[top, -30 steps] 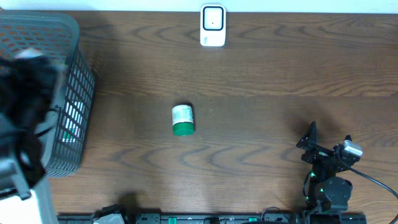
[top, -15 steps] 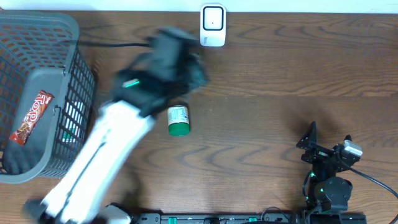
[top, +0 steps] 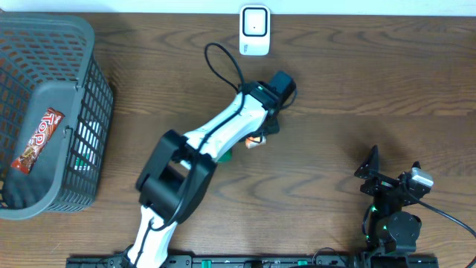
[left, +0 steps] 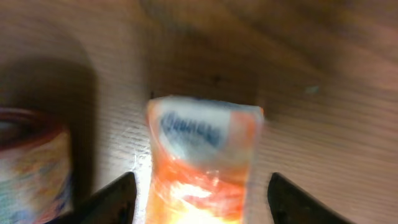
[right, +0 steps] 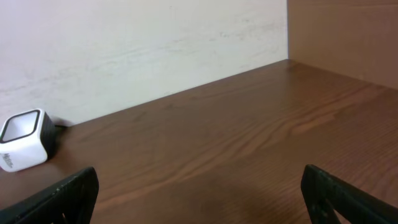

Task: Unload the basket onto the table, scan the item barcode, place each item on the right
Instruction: 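Carry the Kleenex pack out and set it beside the bottle, then reach the left gripper into the basket and grasp the red TOP bar, then carry the TOP bar out and drop it beside the Kleenex pack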

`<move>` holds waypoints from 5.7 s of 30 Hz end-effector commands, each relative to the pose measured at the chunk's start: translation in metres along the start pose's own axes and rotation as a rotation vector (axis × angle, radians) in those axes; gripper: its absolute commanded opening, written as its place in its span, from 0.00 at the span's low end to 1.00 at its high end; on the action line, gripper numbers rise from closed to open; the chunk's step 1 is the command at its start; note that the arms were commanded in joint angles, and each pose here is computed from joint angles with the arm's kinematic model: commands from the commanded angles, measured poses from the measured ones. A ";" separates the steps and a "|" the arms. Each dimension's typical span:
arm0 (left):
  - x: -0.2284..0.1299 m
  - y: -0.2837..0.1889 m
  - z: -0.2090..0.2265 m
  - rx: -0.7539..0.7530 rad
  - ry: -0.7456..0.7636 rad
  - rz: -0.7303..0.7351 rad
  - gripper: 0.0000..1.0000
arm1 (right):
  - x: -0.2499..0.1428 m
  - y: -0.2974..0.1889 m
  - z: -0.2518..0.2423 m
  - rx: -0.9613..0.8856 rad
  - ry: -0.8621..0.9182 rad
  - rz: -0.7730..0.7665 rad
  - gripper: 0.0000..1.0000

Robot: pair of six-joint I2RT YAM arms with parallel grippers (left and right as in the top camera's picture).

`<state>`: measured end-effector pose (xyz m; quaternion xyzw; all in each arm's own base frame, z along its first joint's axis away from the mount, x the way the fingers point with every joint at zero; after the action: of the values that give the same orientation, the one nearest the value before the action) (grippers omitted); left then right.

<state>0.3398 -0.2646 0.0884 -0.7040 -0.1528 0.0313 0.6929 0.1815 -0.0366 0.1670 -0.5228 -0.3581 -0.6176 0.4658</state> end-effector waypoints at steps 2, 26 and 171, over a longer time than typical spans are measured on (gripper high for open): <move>0.006 -0.010 -0.001 -0.003 0.072 -0.043 0.85 | 0.000 0.000 -0.003 -0.020 -0.010 -0.003 0.99; 0.082 -0.334 0.391 0.095 -0.787 -0.656 0.98 | 0.000 0.000 -0.003 -0.020 -0.010 -0.003 0.99; 0.077 -0.355 0.412 -0.133 -0.482 -0.859 0.07 | 0.000 0.000 -0.003 -0.020 -0.010 -0.003 0.99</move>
<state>0.2717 0.1747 0.4049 -0.5981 -0.5562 -0.0719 0.5724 0.1815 -0.0366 0.1670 -0.5228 -0.3581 -0.6176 0.4658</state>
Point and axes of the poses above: each gripper's point midway between its finger pads, its own y axis out along the fingers, its own z axis along the line the jaws close on, x = y × z, the point moved 6 cm from there along -y, back along the fingers, and after that the axes turned 1 degree about -y, right-handed, at the moved point
